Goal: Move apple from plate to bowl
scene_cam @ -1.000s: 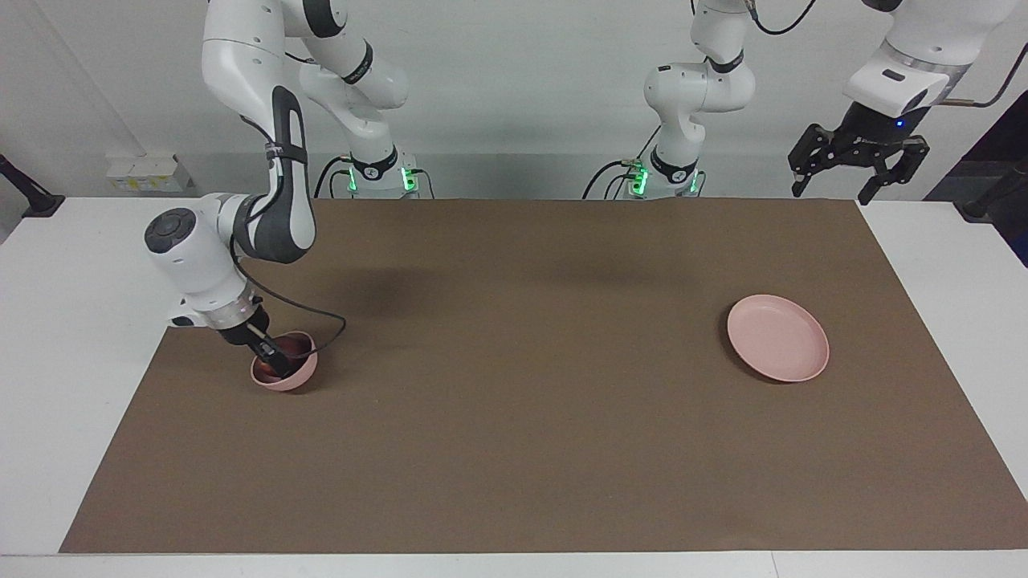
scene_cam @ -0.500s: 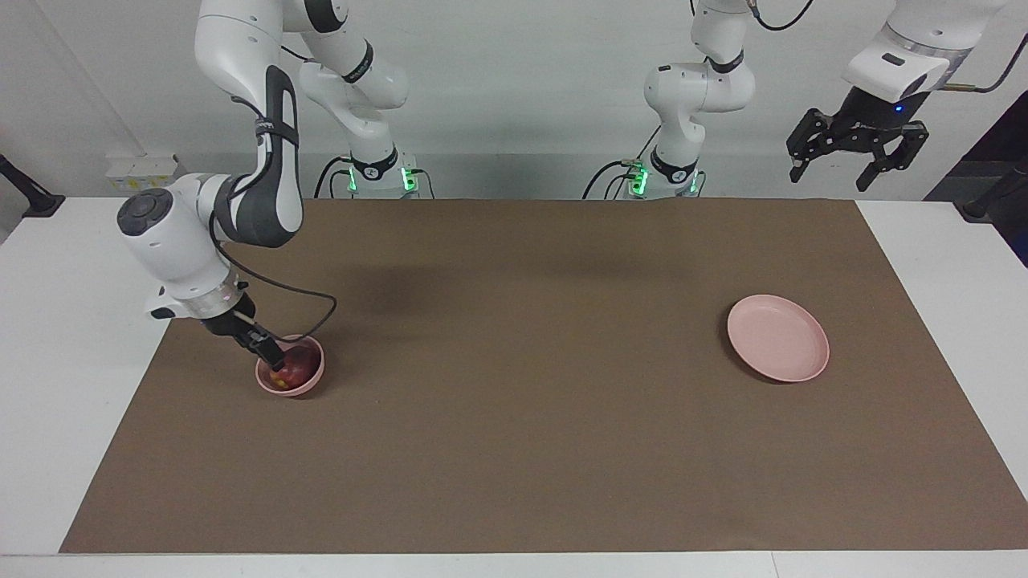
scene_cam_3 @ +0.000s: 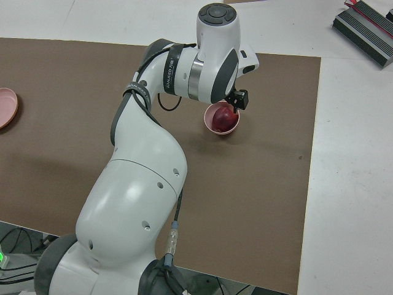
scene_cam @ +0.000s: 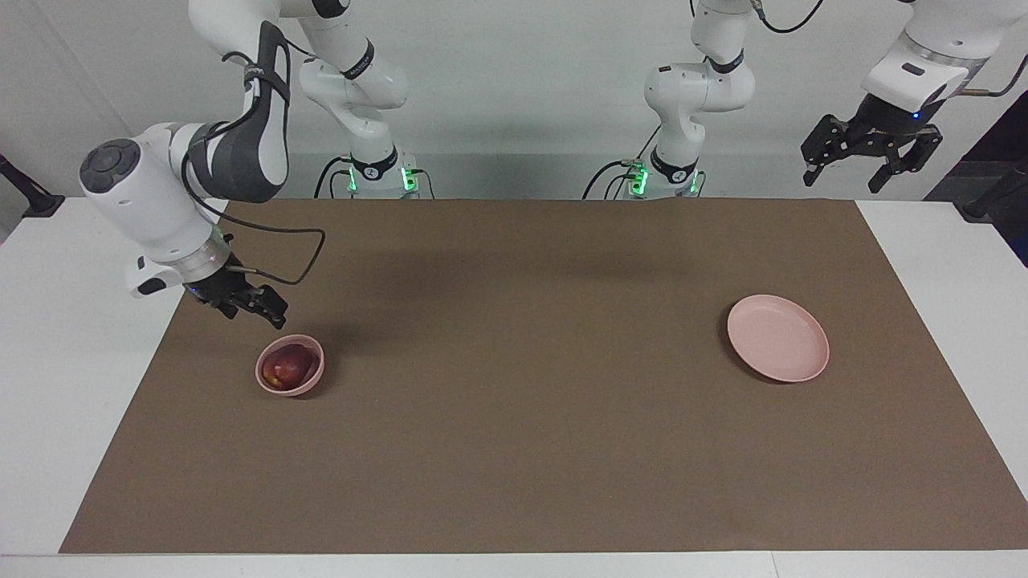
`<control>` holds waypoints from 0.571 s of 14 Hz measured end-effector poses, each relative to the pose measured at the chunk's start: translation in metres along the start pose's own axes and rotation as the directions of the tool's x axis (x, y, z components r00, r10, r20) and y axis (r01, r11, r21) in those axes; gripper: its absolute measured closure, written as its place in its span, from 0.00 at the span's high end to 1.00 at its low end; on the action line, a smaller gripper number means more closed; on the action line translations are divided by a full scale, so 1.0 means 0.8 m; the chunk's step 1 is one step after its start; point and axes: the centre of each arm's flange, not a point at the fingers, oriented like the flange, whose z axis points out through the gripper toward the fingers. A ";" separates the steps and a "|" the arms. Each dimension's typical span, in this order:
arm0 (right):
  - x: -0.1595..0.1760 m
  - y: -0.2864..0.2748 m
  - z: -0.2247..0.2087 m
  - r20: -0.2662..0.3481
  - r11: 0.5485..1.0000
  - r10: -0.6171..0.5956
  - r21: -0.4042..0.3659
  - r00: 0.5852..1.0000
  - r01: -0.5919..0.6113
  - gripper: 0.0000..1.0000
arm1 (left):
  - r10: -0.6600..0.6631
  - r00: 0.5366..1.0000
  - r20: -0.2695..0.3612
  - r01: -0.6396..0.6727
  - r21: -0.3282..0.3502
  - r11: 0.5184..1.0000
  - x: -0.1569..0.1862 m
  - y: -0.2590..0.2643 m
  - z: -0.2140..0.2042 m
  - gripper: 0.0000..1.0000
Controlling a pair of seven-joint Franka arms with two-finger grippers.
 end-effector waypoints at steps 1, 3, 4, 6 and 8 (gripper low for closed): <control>-0.007 -0.002 -0.020 0.002 1.000 -0.012 -0.012 1.000 0.012 1.00 | 0.000 1.000 0.000 0.000 0.000 1.000 0.000 0.000 0.000 1.00; -0.033 -0.014 -0.064 0.004 0.999 -0.039 -0.027 0.999 0.039 1.00 | 0.001 1.000 0.000 -0.001 0.000 1.000 0.000 0.001 0.000 1.00; -0.047 -0.020 -0.084 0.001 0.998 -0.056 -0.032 0.998 0.056 1.00 | 0.002 1.000 0.000 -0.002 0.000 1.000 0.000 0.001 0.000 1.00; -0.075 -0.024 -0.122 -0.003 0.996 -0.083 -0.035 0.997 0.083 1.00 | 0.002 1.000 -0.002 -0.002 0.000 1.000 0.000 0.001 0.000 1.00; -0.094 -0.019 -0.142 0.011 0.994 -0.100 -0.036 0.995 0.101 1.00 | 0.002 1.000 -0.005 -0.002 0.001 1.000 0.001 0.001 -0.001 1.00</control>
